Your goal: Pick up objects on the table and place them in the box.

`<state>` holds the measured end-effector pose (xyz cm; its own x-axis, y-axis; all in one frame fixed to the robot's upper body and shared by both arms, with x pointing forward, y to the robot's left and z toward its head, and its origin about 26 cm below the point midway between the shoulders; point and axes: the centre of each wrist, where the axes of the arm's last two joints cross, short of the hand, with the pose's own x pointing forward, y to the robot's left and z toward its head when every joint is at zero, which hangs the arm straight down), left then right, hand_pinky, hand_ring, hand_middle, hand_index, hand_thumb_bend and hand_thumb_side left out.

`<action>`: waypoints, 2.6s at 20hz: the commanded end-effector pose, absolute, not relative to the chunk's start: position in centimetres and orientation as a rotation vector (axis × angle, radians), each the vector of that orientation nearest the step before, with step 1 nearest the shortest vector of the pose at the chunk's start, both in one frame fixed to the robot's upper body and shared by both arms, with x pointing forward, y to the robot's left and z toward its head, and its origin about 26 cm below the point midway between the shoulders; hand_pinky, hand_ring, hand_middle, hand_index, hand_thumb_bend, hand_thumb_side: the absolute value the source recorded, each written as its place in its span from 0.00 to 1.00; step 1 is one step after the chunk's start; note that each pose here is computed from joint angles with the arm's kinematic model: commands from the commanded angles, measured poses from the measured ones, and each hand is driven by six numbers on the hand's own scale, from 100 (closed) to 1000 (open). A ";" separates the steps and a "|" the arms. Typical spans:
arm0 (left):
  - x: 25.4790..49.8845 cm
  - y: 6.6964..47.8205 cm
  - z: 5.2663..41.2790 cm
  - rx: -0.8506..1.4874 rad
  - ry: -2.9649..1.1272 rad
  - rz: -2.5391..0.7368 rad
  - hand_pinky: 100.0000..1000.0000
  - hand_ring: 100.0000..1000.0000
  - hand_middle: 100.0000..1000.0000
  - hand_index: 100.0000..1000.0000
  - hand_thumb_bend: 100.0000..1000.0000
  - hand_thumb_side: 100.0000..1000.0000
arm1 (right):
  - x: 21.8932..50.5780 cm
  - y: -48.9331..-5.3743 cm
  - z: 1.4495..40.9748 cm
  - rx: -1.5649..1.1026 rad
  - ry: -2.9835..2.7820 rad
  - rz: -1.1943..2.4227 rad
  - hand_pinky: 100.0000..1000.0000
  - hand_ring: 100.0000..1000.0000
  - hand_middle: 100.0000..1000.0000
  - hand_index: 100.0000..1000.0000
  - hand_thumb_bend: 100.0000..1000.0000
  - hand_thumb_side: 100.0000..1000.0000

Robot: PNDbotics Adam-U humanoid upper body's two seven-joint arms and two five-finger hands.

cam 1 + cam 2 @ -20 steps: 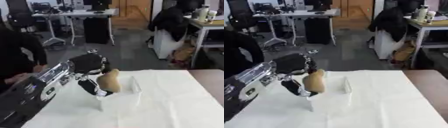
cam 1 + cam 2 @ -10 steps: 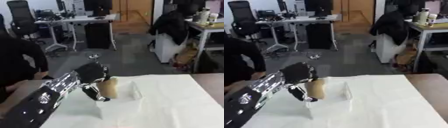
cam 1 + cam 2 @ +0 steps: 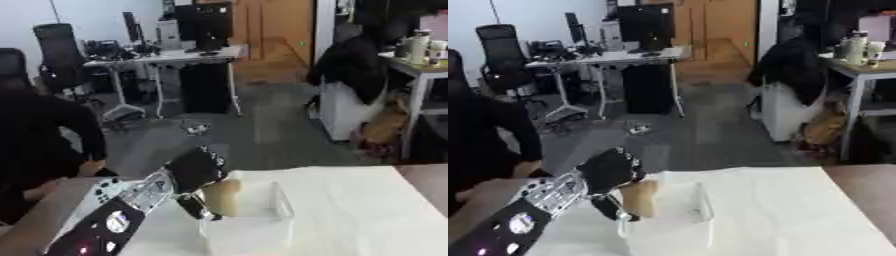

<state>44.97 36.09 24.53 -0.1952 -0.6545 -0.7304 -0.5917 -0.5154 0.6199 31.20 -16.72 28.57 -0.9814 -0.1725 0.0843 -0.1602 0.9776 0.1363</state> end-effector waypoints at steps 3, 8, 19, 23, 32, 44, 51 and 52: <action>45.1 37.3 25.2 2.027 -1.435 -1.823 0.51 0.49 0.61 0.73 0.93 0.85 | 30.7 -15.9 29.8 0.336 -3.071 -0.190 0.06 0.24 0.40 0.52 0.00 1.00; 45.4 37.6 24.5 1.936 -1.312 -1.836 1.00 0.99 1.00 1.00 1.00 1.00 | 30.6 -15.5 30.1 0.369 -3.081 -0.194 0.06 0.24 0.40 0.52 0.00 1.00; 37.2 37.2 29.7 1.407 -2.023 -1.389 0.62 0.71 0.79 0.77 0.68 0.87 | 31.0 -17.8 29.2 0.209 -3.062 -0.159 0.04 0.23 0.40 0.52 0.00 1.00; 31.2 32.6 28.2 0.904 -2.269 -1.220 0.45 0.63 0.74 0.72 0.56 0.84 | 31.2 -19.9 28.1 0.053 -3.026 -0.136 0.02 0.21 0.40 0.52 0.00 1.00; 29.6 26.7 21.7 -0.305 -2.591 -0.839 0.31 0.53 0.67 0.74 0.65 0.69 | 30.9 -25.1 24.9 -0.314 -2.868 -0.069 0.00 0.18 0.40 0.52 0.00 1.00; 29.5 27.2 21.0 -0.612 -2.482 -0.692 0.25 0.51 0.67 0.73 0.63 0.74 | 30.9 -25.0 24.5 -0.289 -2.882 -0.101 0.00 0.18 0.40 0.52 0.00 1.00; 29.3 27.6 20.6 -0.628 -2.456 -0.669 0.24 0.50 0.67 0.73 0.62 0.76 | 31.0 -24.4 24.9 -0.225 -2.917 -0.060 0.00 0.19 0.40 0.52 0.00 1.00; 29.3 27.6 20.6 -0.631 -2.456 -0.669 0.24 0.50 0.67 0.73 0.62 0.75 | 31.0 -24.3 24.9 -0.210 -2.928 -0.046 0.00 0.19 0.40 0.53 0.00 1.00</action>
<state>29.57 27.46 19.78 -0.7465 0.2931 0.5973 0.5508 0.7758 0.3077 31.18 -24.42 24.10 -0.9583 0.1507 0.2427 0.1614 0.9866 0.0247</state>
